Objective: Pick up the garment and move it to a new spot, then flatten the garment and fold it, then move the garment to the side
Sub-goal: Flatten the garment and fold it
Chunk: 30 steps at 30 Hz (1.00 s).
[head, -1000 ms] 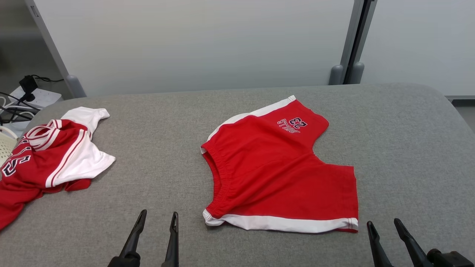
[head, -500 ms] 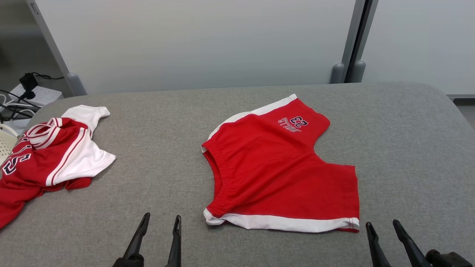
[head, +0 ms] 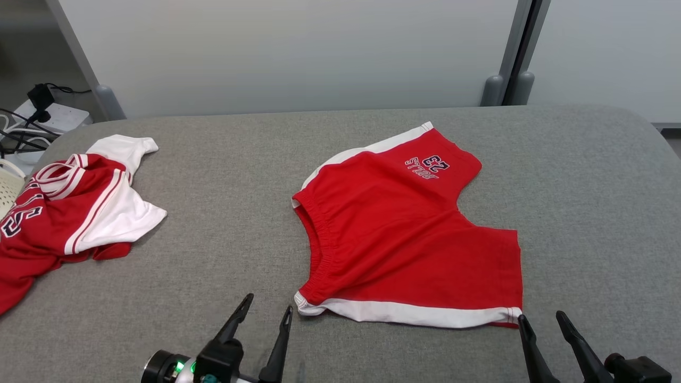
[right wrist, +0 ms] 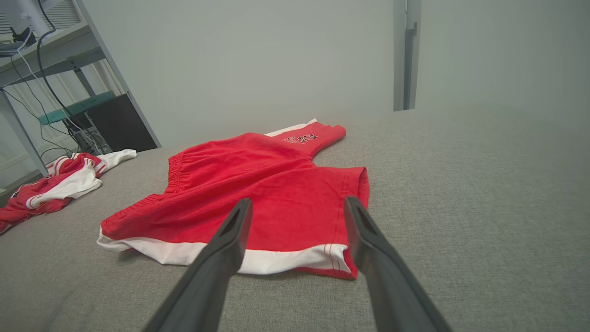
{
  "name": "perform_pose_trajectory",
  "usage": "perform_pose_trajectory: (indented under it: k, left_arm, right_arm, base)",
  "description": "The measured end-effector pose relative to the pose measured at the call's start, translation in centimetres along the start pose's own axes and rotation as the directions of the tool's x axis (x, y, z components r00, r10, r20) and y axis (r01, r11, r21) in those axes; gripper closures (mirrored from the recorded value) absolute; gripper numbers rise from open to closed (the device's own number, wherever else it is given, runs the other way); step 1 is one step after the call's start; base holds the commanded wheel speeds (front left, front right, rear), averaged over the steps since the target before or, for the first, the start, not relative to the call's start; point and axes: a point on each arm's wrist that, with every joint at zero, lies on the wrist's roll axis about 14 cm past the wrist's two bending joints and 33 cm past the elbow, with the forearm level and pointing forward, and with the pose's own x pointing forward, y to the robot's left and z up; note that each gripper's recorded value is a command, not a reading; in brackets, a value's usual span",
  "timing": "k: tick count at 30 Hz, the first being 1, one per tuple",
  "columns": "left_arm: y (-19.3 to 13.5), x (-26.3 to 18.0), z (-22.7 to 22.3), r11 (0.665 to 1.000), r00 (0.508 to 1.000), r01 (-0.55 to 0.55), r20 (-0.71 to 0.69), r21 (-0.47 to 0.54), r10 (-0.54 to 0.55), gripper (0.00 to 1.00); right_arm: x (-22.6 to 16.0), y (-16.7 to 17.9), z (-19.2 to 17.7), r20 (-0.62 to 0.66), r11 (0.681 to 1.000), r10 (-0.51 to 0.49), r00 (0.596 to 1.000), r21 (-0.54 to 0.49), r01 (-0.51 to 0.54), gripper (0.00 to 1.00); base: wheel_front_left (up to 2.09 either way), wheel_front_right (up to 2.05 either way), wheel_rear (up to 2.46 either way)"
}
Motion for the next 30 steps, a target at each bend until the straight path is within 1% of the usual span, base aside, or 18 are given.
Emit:
perform_pose_trajectory:
  k: [3, 7, 14, 17, 20, 25, 30]
  left_arm:
    - [-1.0, 0.7, -1.9, 0.997, 0.995, 0.072, -0.065, 0.005, -0.071, 0.00]
    - [-1.1, 1.4, -4.4, 0.992, 0.981, 0.124, -0.153, 0.027, -0.118, 0.00]
    - [-1.5, 4.4, -5.4, 0.978, 0.962, 0.200, -0.201, 0.064, -0.183, 0.00]
    - [-2.6, 4.8, -6.4, 0.962, 0.941, 0.264, -0.238, 0.075, -0.240, 0.00]
    - [-3.1, 4.7, -7.7, 0.940, 0.917, 0.321, -0.285, 0.115, -0.278, 0.00]
    - [-3.4, 4.5, -8.7, 0.926, 0.896, 0.355, -0.327, 0.127, -0.299, 0.00]
    - [-3.9, 5.0, -8.3, 0.918, 0.894, 0.372, -0.319, 0.136, -0.315, 0.00]
  right_arm:
    - [0.4, 0.0, 0.0, -0.004, 1.000, 0.005, 1.000, -0.005, -0.005, 0.00]
    - [0.6, -0.5, -0.1, -0.013, 1.000, 0.005, 1.000, -0.015, -0.005, 0.00]
    - [1.5, -1.3, -0.3, -0.031, 0.999, -0.001, 1.000, -0.032, 0.000, 0.00]
    - [1.7, -1.5, -0.3, -0.034, 0.999, -0.004, 0.999, -0.037, 0.003, 0.00]
    - [1.7, -1.8, -0.3, -0.033, 0.999, -0.013, 0.999, -0.039, 0.012, 0.00]
    - [1.6, -2.2, 0.1, -0.022, 0.999, -0.024, 0.999, -0.045, 0.023, 0.00]
    - [1.3, -2.4, 0.4, -0.012, 0.999, -0.031, 0.999, -0.044, 0.030, 0.00]
  base:
    - [0.00, 0.00, 0.00]
    - [0.00, 0.00, 0.00]
    - [0.00, 0.00, 0.00]
    - [0.00, 0.00, 0.00]
    - [0.00, 0.00, 0.00]
    - [0.00, 0.00, 0.00]
    - [0.00, 0.00, 0.00]
